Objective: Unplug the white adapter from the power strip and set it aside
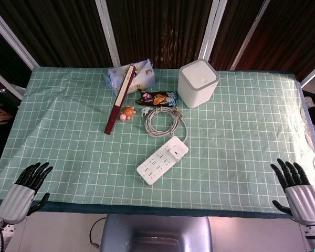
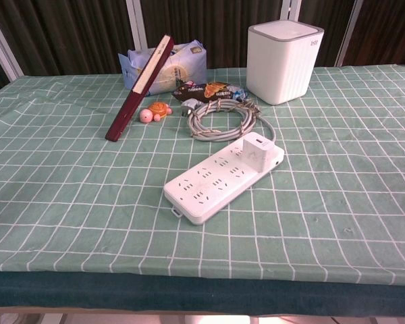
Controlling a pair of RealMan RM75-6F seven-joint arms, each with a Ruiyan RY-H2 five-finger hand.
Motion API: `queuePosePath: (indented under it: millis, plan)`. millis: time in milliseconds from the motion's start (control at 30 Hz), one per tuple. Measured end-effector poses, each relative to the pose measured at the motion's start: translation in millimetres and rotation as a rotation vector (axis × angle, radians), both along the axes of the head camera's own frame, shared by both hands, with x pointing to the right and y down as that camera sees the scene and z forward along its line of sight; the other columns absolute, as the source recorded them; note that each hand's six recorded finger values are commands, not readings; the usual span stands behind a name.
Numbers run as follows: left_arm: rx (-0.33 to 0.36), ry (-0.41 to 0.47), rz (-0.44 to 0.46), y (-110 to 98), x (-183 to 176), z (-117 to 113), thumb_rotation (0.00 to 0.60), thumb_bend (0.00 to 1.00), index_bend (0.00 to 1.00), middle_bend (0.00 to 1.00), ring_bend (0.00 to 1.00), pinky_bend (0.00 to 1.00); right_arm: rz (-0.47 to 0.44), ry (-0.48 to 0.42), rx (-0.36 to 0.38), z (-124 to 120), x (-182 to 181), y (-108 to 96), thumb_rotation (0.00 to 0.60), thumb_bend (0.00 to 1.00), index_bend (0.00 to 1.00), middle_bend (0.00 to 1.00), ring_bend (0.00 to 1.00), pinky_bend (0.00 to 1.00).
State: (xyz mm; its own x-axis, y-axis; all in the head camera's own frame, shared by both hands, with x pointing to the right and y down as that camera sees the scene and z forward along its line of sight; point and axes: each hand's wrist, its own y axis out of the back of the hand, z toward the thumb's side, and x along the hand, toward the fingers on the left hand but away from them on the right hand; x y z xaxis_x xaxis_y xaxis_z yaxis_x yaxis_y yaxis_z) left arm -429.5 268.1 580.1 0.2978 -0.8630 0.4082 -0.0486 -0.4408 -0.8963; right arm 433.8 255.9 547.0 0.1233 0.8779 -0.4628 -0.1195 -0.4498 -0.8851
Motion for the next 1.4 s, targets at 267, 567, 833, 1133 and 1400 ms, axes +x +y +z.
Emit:
queuePosePath:
  millis: [267,567,833,1133,1400]
  plan:
    - [-0.017,0.093,0.083,2.2,23.8,7.2,0.600,0.43,0.00,0.03,0.01,0.10,-0.011,-0.016,0.003,-0.1,-1.8,-3.0,0.600,0.10,0.00,0.00,0.00,0.00]
    - [-0.157,0.338,0.227,-4.8,98.4,43.1,0.600,0.61,0.00,0.00,0.00,0.05,-0.118,-0.053,-0.016,23.9,-29.6,-17.7,0.600,0.10,0.00,0.00,0.00,0.00]
    - [-0.251,0.334,0.312,-18.3,178.0,84.7,0.600,0.73,0.00,0.00,0.00,0.03,-0.232,-0.126,-0.071,57.2,-82.1,-51.1,0.600,0.10,0.00,0.00,0.00,0.03]
    - [-0.318,0.319,0.306,-30.6,244.0,116.6,0.559,0.72,0.00,0.00,0.00,0.02,-0.337,-0.139,-0.092,80.2,-145.2,-82.6,0.600,0.10,0.00,0.00,0.00,0.03]
    - [-0.332,0.270,0.303,-35.4,271.4,134.5,0.555,0.73,0.00,0.00,0.00,0.01,-0.363,-0.111,-0.163,110.3,-181.1,-95.7,0.600,0.10,0.00,0.00,0.00,0.03]
